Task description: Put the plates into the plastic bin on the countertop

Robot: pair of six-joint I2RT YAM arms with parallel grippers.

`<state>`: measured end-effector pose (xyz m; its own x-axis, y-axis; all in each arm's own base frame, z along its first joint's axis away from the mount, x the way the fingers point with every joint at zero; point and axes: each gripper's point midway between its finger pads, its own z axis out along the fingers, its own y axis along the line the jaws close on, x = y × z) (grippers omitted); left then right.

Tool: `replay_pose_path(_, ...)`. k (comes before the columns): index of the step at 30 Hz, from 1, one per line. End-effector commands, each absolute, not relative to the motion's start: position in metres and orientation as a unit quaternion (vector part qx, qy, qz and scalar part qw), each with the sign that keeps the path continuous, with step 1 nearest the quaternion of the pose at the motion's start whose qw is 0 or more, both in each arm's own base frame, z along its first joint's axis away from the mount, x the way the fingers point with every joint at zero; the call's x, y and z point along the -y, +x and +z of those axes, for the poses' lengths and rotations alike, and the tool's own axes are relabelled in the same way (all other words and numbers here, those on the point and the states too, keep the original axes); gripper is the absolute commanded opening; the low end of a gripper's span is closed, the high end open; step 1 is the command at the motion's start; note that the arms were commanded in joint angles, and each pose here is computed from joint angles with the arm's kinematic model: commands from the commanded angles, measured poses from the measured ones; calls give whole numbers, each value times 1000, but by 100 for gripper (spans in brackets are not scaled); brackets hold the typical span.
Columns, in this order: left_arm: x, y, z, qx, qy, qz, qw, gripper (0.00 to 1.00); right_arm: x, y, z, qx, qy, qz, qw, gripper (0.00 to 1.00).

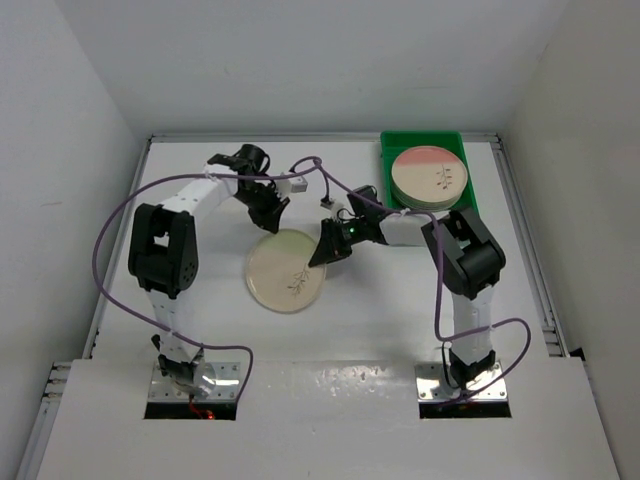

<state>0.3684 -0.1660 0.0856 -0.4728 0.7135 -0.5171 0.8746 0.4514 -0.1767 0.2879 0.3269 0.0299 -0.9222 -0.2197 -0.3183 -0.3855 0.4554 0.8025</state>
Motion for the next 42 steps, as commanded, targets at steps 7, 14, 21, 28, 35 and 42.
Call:
replay_pose_path(7, 139, 437, 165, -860, 380, -181, 289, 49, -275, 386, 168, -815, -109, 502, 266, 0)
replay_pose_path(14, 83, 485, 188, -898, 273, -71, 337, 50, -118, 472, 198, -794, 142, 444, 389, 0)
replay_pose_path(21, 92, 470, 166, -905, 275, -104, 309, 51, -1, 496, 197, -710, 346, 399, 466, 0)
replay_pose_path(28, 92, 470, 168, -903, 275, -103, 313, 51, 30, 502, 163, -712, 396, 347, 464, 0)
replay_pose_path(35, 91, 466, 165, -905, 274, -104, 308, 51, 38, 483, 110, -786, 414, 241, 392, 32)
replay_pose_path(42, 91, 469, 157, -906, 274, -105, 304, 51, 44, 468, 75, -842, 410, 154, 315, 36)
